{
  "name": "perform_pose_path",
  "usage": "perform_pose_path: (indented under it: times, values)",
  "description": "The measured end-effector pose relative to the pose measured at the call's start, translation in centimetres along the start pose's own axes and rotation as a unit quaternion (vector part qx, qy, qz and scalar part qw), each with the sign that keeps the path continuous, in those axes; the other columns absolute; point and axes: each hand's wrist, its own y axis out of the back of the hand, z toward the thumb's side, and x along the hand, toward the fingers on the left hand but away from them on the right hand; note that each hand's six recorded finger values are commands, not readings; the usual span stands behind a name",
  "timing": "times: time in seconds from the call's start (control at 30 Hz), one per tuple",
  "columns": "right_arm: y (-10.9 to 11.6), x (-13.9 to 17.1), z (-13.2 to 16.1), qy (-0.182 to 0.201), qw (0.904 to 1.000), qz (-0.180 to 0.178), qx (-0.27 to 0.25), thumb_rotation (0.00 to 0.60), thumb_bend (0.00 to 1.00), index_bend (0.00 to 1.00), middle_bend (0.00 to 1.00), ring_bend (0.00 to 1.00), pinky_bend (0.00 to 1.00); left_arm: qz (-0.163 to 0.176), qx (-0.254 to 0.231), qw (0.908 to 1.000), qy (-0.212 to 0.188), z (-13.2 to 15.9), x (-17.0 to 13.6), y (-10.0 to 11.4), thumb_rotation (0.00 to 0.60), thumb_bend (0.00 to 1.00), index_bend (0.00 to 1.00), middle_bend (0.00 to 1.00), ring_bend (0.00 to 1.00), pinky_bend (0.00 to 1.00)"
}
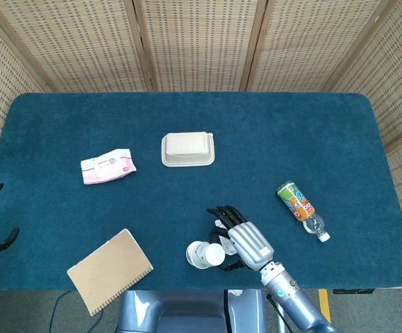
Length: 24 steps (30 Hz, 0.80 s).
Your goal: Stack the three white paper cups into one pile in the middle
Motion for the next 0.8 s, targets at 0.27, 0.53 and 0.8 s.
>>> perform_pose_path:
  times: [0.27,0.53,0.8]
  values:
    - [-0.9,-1.6,0.7,0.004,1.0,-0.001,0.002,0.6,0.17,0.55,0.16,0.01,0.0,-0.001,-0.004,1.0,-0.004,0.0,-0.1,0.1,0.6,0.3,0.08,0.0,0.0,0.02]
    - [-1.4,-2.1,1.1,0.001,0.9999,0.002,0.012,0.6,0.1,0.33,0.08,0.0,0.0,0.0,-0.005,1.0,-0.004,-0.1,0.0,0.1,0.6,0.3,0.08,0.0,0.0,0.02]
    - [-1.0,-1.5,0.6,-0.008,0.9998,0.001,0.019,0.6,0.09,0.29,0.06,0.0,0.0,0.0,-0.005,1.0,-0.004,0.0,0.0,0.1,0.6,0.3,0.08,0.0,0.0,0.02]
